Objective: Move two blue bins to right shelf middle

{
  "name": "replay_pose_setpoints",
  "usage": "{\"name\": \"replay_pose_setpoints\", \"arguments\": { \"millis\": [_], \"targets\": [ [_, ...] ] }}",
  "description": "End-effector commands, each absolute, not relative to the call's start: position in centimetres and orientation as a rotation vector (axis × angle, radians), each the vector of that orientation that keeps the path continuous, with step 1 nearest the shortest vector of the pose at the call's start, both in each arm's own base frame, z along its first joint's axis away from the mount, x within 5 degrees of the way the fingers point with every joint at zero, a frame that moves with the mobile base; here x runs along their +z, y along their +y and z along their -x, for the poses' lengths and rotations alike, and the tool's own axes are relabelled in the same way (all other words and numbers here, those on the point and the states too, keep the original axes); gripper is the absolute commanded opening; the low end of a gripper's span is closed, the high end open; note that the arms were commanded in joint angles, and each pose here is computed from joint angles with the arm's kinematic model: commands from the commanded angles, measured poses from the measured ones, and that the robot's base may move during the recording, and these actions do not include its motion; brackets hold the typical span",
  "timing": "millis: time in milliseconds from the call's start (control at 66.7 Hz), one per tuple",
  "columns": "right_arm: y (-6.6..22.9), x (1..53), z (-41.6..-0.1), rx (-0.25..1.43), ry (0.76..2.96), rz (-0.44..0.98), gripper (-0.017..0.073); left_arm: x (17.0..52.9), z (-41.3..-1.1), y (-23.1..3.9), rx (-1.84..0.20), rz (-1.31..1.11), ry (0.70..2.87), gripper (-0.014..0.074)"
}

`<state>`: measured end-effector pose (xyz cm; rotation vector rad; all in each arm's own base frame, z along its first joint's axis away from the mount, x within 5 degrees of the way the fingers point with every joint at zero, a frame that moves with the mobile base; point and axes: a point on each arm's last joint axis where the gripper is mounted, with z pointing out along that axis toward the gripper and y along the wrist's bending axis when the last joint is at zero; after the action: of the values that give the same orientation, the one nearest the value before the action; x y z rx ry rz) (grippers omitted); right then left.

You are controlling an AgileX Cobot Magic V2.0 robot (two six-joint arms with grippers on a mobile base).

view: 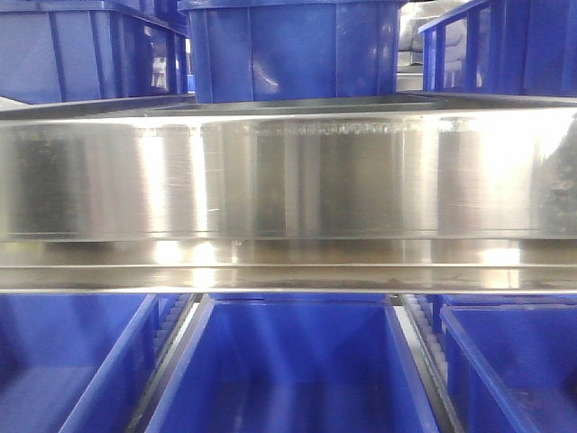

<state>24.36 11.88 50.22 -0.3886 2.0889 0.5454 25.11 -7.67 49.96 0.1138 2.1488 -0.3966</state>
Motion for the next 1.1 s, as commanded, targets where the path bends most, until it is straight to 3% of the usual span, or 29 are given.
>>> {"name": "replay_pose_setpoints", "arguments": {
  "millis": [0,585,1080],
  "targets": [
    [11.99,50.94,-23.94,0.561,2.047,0.421,-0.0153,50.68,-24.72,-8.29,-0.471,-0.162,2.107,-0.0111],
    [11.89,50.28,-23.82,0.534,2.116,0.446,-0.0153,50.26,-24.58,-8.3,-0.466,-0.171,2.157,-0.0111],
    [11.89,50.28,-23.82,0.534,2.116,0.446,-0.0153,51.18,-25.13,-8.33,-0.478,-0.147,2.039,-0.0111]
  ]
}}
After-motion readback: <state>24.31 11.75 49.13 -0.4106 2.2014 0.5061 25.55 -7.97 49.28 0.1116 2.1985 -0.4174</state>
